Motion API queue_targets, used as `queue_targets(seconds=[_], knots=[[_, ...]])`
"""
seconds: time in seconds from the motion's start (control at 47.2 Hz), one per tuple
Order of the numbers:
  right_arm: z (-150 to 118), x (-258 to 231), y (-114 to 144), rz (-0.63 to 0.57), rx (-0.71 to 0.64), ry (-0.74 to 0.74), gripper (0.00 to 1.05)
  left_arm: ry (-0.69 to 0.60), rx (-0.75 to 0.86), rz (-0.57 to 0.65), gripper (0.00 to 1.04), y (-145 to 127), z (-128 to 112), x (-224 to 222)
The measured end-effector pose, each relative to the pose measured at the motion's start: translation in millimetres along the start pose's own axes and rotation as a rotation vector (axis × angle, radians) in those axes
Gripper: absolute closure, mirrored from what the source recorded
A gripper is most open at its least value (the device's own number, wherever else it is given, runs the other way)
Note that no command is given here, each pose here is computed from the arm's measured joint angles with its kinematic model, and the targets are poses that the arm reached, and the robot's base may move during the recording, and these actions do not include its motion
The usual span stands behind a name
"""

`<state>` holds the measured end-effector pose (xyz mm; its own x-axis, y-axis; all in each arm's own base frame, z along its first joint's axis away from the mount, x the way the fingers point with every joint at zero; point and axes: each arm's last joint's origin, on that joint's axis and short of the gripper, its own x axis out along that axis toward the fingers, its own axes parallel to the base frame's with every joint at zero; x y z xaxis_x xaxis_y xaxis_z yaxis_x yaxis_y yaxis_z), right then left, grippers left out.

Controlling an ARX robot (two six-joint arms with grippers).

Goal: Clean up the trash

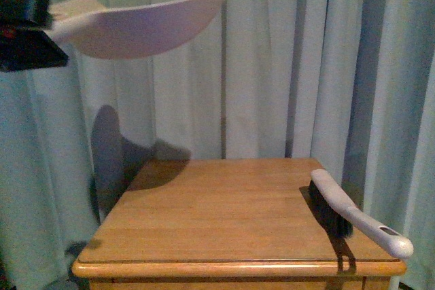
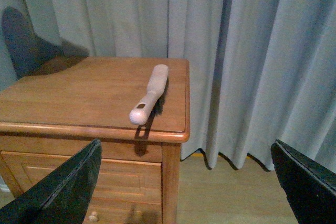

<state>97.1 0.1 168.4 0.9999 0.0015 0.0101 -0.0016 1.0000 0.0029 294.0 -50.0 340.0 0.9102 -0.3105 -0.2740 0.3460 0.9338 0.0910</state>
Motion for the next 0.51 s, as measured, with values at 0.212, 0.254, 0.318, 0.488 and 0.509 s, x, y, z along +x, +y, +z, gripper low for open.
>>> queue_targets(seconds=[0.212,0.254,0.318,0.488,0.509], knots=[[0,0,0,0.0,0.0,0.0,0.07,-0.122,0.048,-0.006,0.78,12,0,-75],[0,0,0,0.0,0.0,0.0,0.07,-0.13,0.053,0.002,0.78,12,-2,-81],[0,0,0,0.0,0.0,0.0,0.07,-0.137,0.051,0.005,0.78,12,-8,-94],[0,0,0,0.0,0.0,0.0,0.07,-0.147,0.054,-0.007,0.78,5,-26,-121],[0,0,0,0.0,0.0,0.0,0.07,-0.148,0.054,-0.007,0.78,4,-28,-123]])
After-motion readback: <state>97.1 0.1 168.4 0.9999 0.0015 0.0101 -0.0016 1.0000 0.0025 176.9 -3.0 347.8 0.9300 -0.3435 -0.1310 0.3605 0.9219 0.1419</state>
